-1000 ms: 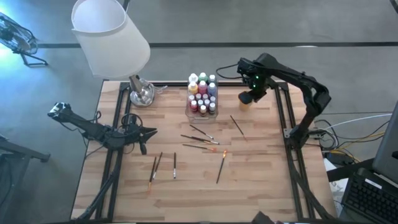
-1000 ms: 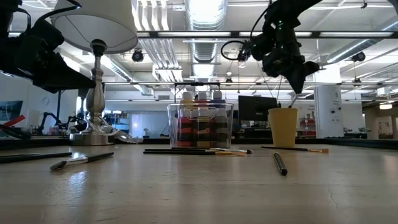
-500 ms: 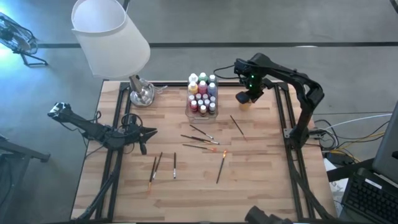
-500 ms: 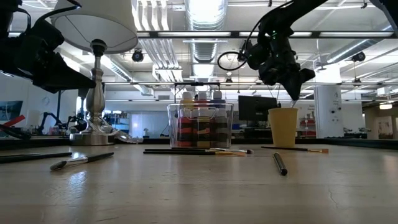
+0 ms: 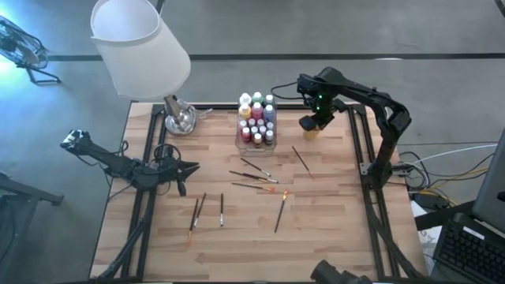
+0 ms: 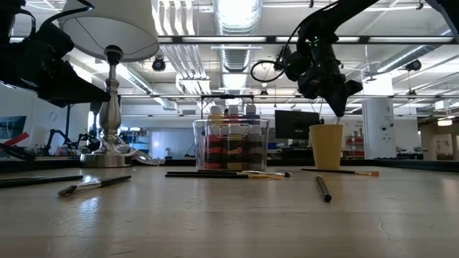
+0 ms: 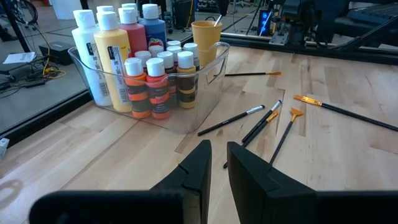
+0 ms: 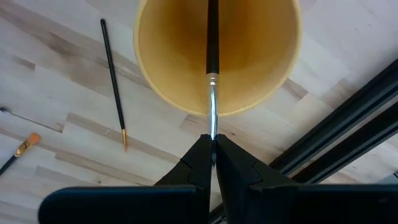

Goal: Pick & Place Paint Supplies
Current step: Put the silver paint brush into the cup, then put the gold paint brush into the cup

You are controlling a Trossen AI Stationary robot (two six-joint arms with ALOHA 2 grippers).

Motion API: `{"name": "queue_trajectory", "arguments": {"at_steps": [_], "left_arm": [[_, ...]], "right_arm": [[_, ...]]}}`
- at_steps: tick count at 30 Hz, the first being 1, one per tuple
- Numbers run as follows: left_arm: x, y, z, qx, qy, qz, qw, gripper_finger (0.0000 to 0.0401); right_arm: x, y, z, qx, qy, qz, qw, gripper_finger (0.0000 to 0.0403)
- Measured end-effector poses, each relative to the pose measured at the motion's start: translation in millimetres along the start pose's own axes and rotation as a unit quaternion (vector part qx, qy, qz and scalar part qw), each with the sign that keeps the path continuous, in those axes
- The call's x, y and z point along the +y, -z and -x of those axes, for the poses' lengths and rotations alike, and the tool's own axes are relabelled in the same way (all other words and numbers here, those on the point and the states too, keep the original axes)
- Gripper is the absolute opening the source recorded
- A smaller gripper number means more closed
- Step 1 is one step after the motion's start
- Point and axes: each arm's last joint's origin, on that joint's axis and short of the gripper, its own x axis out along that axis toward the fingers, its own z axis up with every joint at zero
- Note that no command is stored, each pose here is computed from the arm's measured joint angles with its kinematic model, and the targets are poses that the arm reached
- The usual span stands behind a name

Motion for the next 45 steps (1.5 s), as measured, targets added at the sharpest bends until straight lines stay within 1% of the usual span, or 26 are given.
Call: {"name": "queue_trajectory", "arguments": {"at_steps": [3,7,12,15,19,23,25,29,32,35,37,40,43,45], "left_arm": [[0.0,0.0,0.0,0.000,0.000,0.000,1.000,0.0057],[0.0,0.0,0.0,0.000,0.000,0.000,1.000,0.0057],[0.0,0.0,0.0,0.000,0.000,0.000,1.000,0.0056],[0.0,0.0,0.0,0.000,0.000,0.000,1.000,0.0058],[0.0,0.0,0.0,0.000,0.000,0.000,1.000,0.0055],[0.0,0.0,0.0,0.000,0.000,0.000,1.000,0.0057],[0.0,0.0,0.0,0.000,0.000,0.000,1.000,0.0058],[0.0,0.0,0.0,0.000,0.000,0.000,1.000,0.0055],[0.0,0.0,0.0,0.000,0.000,0.000,1.000,0.0057],[0.0,0.0,0.0,0.000,0.000,0.000,1.000,0.0058],[0.0,0.0,0.0,0.000,0.000,0.000,1.000,0.0056],[0.0,0.0,0.0,0.000,0.000,0.000,1.000,0.0056],[0.0,0.0,0.0,0.000,0.000,0.000,1.000,0.0058],[0.0,0.0,0.0,0.000,0.000,0.000,1.000,0.0057]], "right_arm": [[0.0,-0.2,0.0,-0.001,0.000,0.000,1.000,0.0031],[-0.2,-0.3,0.0,-0.003,0.005,0.000,1.000,0.0066],[-2.5,-2.4,8.4,-0.033,0.050,0.007,0.998,0.0108],[-3.0,-3.8,21.6,-0.064,0.068,0.006,0.996,0.0129],[0.8,0.9,46.9,-0.106,0.061,0.010,0.992,0.0147],[13.1,14.0,73.2,-0.150,0.048,0.031,0.987,0.0155],[20.4,24.2,87.7,-0.176,0.032,0.048,0.983,0.0155],[34.3,52.8,117.3,-0.237,0.011,0.085,0.968,0.0146],[43.5,81.3,132.9,-0.274,-0.007,0.107,0.956,0.0137],[51.0,113.7,140.2,-0.296,-0.024,0.125,0.947,0.0132],[56.1,135.5,140.4,-0.302,-0.038,0.134,0.943,0.0130],[63.8,166.4,132.5,-0.302,-0.046,0.151,0.940,0.0131],[70.7,195.1,116.2,-0.300,-0.036,0.159,0.940,0.0138],[74.8,212.9,100.5,-0.300,-0.018,0.162,0.940,0.0143]]}}
